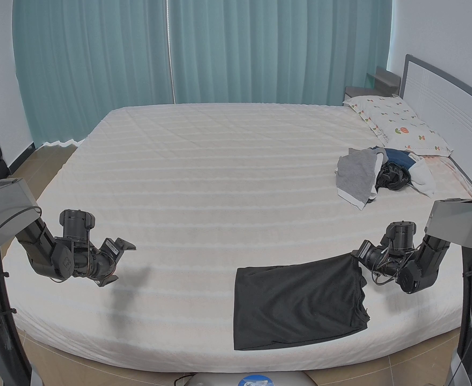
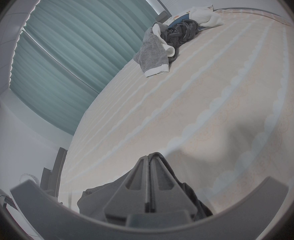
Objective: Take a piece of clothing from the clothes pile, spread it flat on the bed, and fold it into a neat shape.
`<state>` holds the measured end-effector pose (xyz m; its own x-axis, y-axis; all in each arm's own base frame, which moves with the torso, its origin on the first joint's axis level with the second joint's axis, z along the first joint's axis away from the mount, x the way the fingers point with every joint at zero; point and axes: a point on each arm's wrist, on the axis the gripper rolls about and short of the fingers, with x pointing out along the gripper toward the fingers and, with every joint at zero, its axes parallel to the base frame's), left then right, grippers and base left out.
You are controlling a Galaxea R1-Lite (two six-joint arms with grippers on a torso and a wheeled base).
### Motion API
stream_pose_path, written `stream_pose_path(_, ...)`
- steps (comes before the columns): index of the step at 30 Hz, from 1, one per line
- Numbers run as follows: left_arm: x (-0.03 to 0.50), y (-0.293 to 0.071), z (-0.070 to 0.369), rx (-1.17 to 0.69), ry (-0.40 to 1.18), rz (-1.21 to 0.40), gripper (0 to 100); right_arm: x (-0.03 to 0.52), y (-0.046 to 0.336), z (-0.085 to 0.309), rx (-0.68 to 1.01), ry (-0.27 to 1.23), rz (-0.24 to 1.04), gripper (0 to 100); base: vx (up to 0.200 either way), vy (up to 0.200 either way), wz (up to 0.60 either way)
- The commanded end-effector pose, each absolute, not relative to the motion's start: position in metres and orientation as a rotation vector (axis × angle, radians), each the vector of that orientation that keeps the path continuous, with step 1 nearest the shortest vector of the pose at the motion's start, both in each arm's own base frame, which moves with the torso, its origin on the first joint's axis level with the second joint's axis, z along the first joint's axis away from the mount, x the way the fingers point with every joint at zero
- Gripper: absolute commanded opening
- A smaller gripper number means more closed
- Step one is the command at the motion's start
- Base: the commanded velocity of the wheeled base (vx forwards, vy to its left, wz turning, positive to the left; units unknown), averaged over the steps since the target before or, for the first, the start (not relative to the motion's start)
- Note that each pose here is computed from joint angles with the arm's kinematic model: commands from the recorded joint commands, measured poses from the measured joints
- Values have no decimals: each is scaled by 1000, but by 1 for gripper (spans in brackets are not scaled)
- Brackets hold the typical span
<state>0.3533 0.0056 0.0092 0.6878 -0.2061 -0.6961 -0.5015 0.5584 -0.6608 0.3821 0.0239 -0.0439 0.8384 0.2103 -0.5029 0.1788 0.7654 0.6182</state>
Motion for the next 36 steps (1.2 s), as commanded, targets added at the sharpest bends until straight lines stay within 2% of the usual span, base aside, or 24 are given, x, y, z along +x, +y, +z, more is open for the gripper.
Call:
stream_pose_path(1,353,6,9,-990,825,200,100,381,24,-45,709,593,19,100,0,0,0)
stream_pose_path(11,354,5,7,-989,829,199,100,346,25,-14,722,579,69,100,0,0,0)
stream_pose_path(14,354,2,6,-979,828,211,100,308,27,-15,728,665,127,100,0,0,0)
stream_pose_path(17,354,2,6,-975,826,217,100,289,26,-20,722,701,131,100,0,0,0)
stream_pose_path(20,354,1,6,-975,827,216,100,265,23,-32,678,760,130,100,-200,0,0)
stream_pose_path(26,354,1,6,-970,827,214,100,248,25,-40,641,768,200,100,-200,0,0)
stream_pose_path(36,353,1,2,-934,841,206,100,262,39,-47,545,735,270,100,0,0,0)
